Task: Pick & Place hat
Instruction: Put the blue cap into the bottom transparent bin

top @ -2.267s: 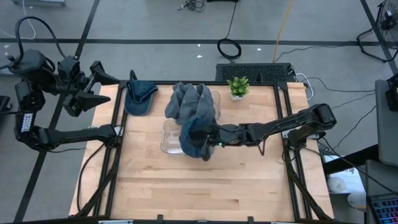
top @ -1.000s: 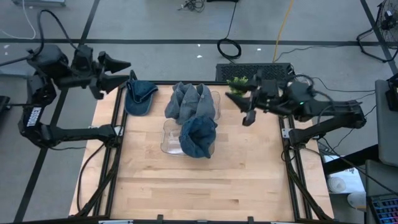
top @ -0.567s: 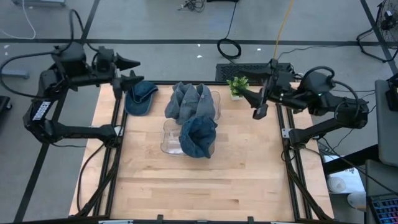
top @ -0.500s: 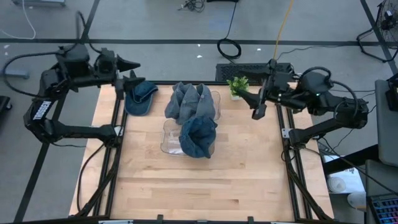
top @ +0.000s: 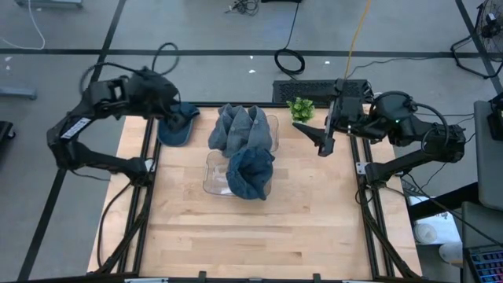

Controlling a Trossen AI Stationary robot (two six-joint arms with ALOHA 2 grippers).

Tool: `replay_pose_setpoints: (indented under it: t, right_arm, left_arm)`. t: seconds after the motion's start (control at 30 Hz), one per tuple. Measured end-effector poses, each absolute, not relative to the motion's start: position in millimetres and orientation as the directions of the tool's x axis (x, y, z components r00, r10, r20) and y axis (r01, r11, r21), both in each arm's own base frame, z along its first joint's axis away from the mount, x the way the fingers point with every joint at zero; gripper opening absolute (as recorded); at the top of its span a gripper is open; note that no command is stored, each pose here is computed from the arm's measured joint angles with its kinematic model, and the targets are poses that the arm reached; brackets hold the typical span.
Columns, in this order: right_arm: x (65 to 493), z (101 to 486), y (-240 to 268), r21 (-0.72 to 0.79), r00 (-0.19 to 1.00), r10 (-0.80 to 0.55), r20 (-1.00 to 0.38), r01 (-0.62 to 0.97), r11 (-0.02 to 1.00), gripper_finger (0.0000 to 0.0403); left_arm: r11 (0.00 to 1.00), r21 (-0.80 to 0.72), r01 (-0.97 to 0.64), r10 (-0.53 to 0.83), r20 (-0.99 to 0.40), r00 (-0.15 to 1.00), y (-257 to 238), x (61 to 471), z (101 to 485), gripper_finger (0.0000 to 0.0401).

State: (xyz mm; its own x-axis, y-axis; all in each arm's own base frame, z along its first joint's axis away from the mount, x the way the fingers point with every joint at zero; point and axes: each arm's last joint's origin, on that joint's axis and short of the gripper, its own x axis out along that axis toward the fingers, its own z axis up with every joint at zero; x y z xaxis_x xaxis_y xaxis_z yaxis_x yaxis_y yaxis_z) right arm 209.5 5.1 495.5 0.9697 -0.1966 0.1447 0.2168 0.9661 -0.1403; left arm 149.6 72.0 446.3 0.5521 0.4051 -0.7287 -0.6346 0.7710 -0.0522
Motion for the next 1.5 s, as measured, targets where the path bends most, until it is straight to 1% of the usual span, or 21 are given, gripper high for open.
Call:
replay_pose_setpoints:
  t: [0.1,0.2,0.33,0.47,0.57,0.67,0.8,0.93,1.03,1.13,1.23,1.4,1.5]
  right_arm:
    - [210,494,5,-0.137,0.972,-0.196,0.128,0.214,0.967,0.0352]
    - [210,492,4,-0.145,0.974,-0.201,0.106,0.215,0.966,0.0352]
    - [210,491,4,-0.12,0.974,-0.203,0.096,0.214,0.969,0.0352]
    - [211,489,4,-0.137,0.976,-0.204,0.076,0.213,0.967,0.0352]
    - [211,487,4,-0.152,0.977,-0.204,0.062,0.211,0.965,0.0352]
    - [211,486,4,-0.148,0.978,-0.204,0.045,0.208,0.967,0.0352]
    - [211,484,4,-0.17,0.978,-0.204,0.033,0.207,0.963,0.0352]
    - [211,484,4,-0.184,0.978,-0.204,0.029,0.206,0.961,0.0352]
    - [211,482,4,-0.187,0.979,-0.204,0.008,0.202,0.961,0.0352]
    - [211,479,4,-0.211,0.979,-0.205,-0.018,0.196,0.958,0.0352]
    - [212,478,4,-0.232,0.978,-0.205,-0.027,0.194,0.953,0.0352]
    - [212,478,4,-0.229,0.979,-0.204,-0.027,0.193,0.954,0.0352]
    - [214,477,4,-0.228,0.979,-0.204,-0.029,0.192,0.955,0.0352]
  left_arm:
    - [0.705,-0.032,-0.709,0.415,-0.791,0.449,75,153,437,0.0335]
    - [0.65,-0.015,-0.76,0.416,-0.83,0.372,78,157,430,0.0335]
    - [0.572,-0.023,-0.82,0.394,-0.869,0.299,80,159,423,0.0335]
    - [0.497,-0.02,-0.867,0.378,-0.895,0.238,81,162,418,0.0335]
    - [0.471,-0.007,-0.882,0.4,-0.89,0.22,83,165,417,0.0335]
    - [0.465,0.039,-0.884,0.412,-0.894,0.178,88,172,410,0.0335]
    - [0.476,0.129,-0.87,0.384,-0.92,0.074,93,183,385,0.0335]
    - [0.428,0.186,-0.884,0.337,-0.941,-0.035,101,185,351,0.0335]
    - [0.398,0.193,-0.897,0.313,-0.947,-0.065,105,185,327,0.0335]
    - [0.373,0.178,-0.91,0.313,-0.948,-0.057,110,185,309,0.0335]
    - [0.331,0.181,-0.926,0.302,-0.95,-0.078,115,184,290,0.0335]
    - [0.197,0.194,-0.961,0.302,-0.945,-0.129,122,181,258,0.0335]
    - [0.117,0.154,-0.981,0.334,-0.937,-0.107,126,180,239,0.0335]
